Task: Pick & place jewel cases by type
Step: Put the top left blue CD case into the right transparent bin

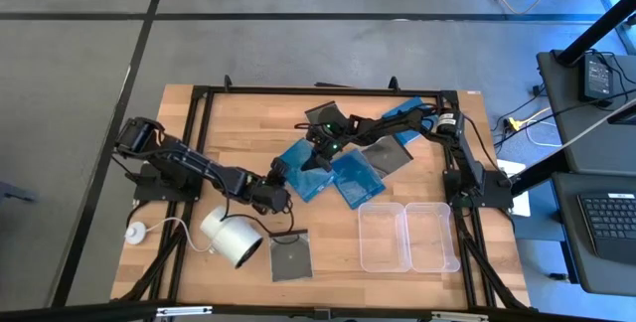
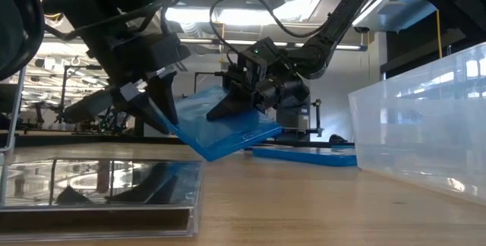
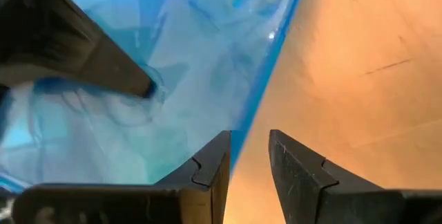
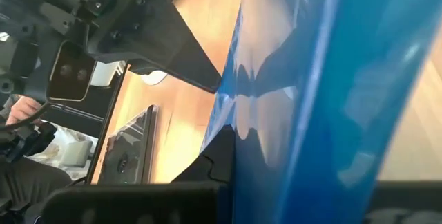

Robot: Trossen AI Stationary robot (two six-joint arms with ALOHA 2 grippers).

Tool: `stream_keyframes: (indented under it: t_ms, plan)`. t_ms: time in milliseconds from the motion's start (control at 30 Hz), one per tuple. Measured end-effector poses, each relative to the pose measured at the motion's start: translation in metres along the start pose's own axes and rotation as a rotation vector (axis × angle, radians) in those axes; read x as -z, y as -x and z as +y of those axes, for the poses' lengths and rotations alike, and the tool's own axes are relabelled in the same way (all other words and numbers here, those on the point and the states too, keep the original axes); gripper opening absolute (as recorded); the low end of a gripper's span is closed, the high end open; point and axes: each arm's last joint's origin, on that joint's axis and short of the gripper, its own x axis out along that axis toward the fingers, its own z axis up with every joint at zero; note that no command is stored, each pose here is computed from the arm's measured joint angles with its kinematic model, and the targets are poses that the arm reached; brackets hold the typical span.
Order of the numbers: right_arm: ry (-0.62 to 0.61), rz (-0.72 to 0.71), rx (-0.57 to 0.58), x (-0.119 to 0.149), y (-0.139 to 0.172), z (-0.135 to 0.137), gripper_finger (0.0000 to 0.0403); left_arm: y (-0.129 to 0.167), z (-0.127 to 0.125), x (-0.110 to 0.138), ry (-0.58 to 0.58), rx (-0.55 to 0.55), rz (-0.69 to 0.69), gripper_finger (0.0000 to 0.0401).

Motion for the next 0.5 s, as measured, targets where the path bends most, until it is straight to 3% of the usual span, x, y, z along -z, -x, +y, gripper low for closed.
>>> stream_keyframes:
  t_ms: [267, 500]
  plan:
    - [-0.005, -0.050, 0.015, -0.010, 0.013, -0.003, 0.0021, 0.011, -0.004, -0.002, 0.145, 0.002, -0.028, 0.0097]
    - [0.088, -0.103, 0.054, -0.034, 0.045, 0.025, 0.0024, 0.040, 0.025, 0.007, 0.334, -0.127, -0.081, 0.0097]
